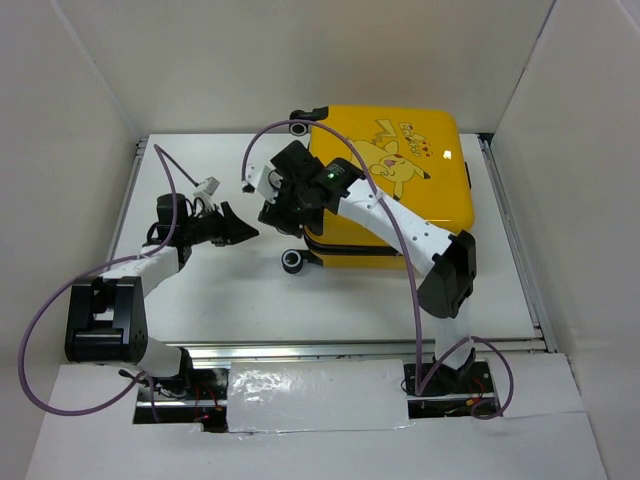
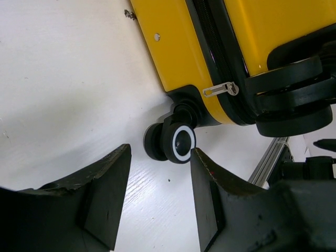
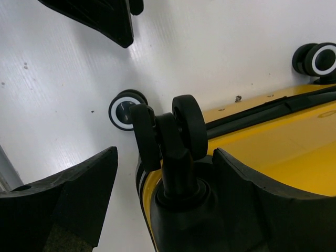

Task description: Pack the luggage

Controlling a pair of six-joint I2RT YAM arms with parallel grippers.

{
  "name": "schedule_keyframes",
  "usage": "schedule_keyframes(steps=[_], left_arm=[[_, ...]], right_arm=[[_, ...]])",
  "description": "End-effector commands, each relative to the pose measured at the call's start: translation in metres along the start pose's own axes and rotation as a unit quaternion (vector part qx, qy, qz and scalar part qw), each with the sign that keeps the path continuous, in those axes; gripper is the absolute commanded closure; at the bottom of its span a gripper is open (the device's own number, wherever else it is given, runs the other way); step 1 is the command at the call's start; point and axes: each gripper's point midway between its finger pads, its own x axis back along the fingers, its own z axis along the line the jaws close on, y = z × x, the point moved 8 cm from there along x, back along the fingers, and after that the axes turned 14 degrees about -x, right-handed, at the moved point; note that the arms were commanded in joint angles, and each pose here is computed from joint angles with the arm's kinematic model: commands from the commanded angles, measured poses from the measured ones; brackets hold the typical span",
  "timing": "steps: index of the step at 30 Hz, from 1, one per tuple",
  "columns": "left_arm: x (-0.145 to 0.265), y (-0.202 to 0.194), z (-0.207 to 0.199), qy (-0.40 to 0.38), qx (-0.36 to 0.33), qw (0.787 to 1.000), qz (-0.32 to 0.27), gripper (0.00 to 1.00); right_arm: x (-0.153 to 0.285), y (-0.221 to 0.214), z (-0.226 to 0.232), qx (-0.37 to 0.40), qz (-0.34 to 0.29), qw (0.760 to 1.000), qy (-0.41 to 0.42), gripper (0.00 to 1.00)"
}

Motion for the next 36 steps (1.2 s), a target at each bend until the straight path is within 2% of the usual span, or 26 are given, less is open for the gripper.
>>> schedule_keyframes(steps=[1, 7, 12, 15, 19, 20, 21, 26, 31, 36], left_arm=[[0.003, 0.009, -0.003, -0.02, -0.047, 0.998, -0.024, 0.4], [0.002, 0.01, -0.002, -0.03, -0.042, 0.998, -0.021, 0.4], [0.002, 0.013, -0.002, -0.034, -0.05, 0.998, -0.027, 0.4], [0.0, 0.016, -0.001, -0.041, -0.058, 0.997, -0.03, 0.4], [-0.002, 0.01, -0.003, -0.055, -0.073, 0.995, -0.043, 0.41], [-0.004, 0.014, -0.006, -0.066, -0.106, 0.99, -0.069, 0.4], [-0.005, 0.01, -0.007, -0.074, -0.111, 0.988, -0.071, 0.4], [-0.028, 0.007, -0.021, -0.161, -0.163, 0.972, -0.058, 0.41], [-0.053, -0.004, -0.019, -0.217, -0.165, 0.962, -0.029, 0.41], [-0.072, -0.004, -0.018, -0.236, -0.174, 0.956, -0.031, 0.4]], right_arm=[[-0.001, -0.004, -0.003, 0.009, 0.012, 1.0, 0.012, 0.21], [-0.015, -0.007, -0.005, 0.002, 0.019, 1.0, 0.02, 0.23], [-0.02, -0.009, -0.005, -0.004, 0.024, 0.999, 0.025, 0.32], [-0.019, -0.007, -0.005, -0.014, 0.018, 1.0, 0.018, 0.46], [-0.007, 0.004, -0.007, -0.02, -0.011, 1.0, -0.004, 0.99], [-0.003, 0.006, -0.009, -0.019, -0.016, 1.0, -0.011, 1.0], [0.003, 0.011, -0.008, -0.016, -0.028, 0.999, -0.013, 1.0], [0.026, 0.022, -0.012, -0.022, -0.068, 0.997, -0.011, 1.0], [0.035, 0.025, -0.014, -0.023, -0.082, 0.996, -0.011, 1.0], [0.04, 0.026, -0.02, -0.032, -0.09, 0.995, -0.016, 1.0]])
